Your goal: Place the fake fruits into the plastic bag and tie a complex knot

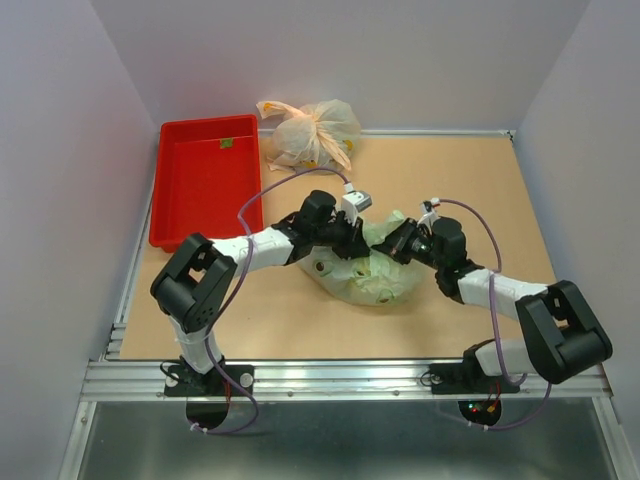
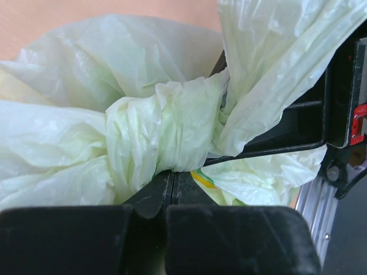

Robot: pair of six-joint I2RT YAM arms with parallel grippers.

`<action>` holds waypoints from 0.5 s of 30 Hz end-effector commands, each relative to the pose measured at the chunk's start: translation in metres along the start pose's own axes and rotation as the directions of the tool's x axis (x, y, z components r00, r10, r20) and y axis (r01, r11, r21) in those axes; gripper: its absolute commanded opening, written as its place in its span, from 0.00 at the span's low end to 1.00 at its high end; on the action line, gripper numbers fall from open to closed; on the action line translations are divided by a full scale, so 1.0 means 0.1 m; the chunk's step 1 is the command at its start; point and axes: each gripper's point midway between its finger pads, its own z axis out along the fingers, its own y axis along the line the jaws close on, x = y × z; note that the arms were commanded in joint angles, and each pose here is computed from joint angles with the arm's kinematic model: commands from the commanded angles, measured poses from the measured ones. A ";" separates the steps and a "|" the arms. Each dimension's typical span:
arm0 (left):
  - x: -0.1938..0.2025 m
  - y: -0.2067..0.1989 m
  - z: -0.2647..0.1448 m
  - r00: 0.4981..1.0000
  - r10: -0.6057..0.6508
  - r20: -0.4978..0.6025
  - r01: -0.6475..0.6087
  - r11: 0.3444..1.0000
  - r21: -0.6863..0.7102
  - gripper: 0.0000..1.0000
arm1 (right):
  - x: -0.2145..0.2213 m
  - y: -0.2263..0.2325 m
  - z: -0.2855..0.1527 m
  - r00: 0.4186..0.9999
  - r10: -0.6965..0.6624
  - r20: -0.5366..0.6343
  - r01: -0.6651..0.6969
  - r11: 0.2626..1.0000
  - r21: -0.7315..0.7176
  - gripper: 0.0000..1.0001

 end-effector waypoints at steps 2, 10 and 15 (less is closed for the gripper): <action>-0.53 0.16 0.05 0.987 -0.005 0.162 0.010 0.999 -0.031 0.00 | -0.06 0.74 -0.16 1.000 -0.002 -0.005 0.000 0.969 -0.247 0.11; -0.50 0.06 -0.05 0.986 -0.024 0.165 0.025 1.000 -0.001 0.00 | -0.12 0.58 -0.37 0.924 -0.373 -0.087 0.355 0.919 -0.174 0.65; -0.47 0.01 -0.08 0.986 -0.039 0.160 0.037 0.999 0.012 0.00 | -0.41 0.77 -0.74 0.874 -0.486 -0.015 0.477 0.864 -0.163 0.93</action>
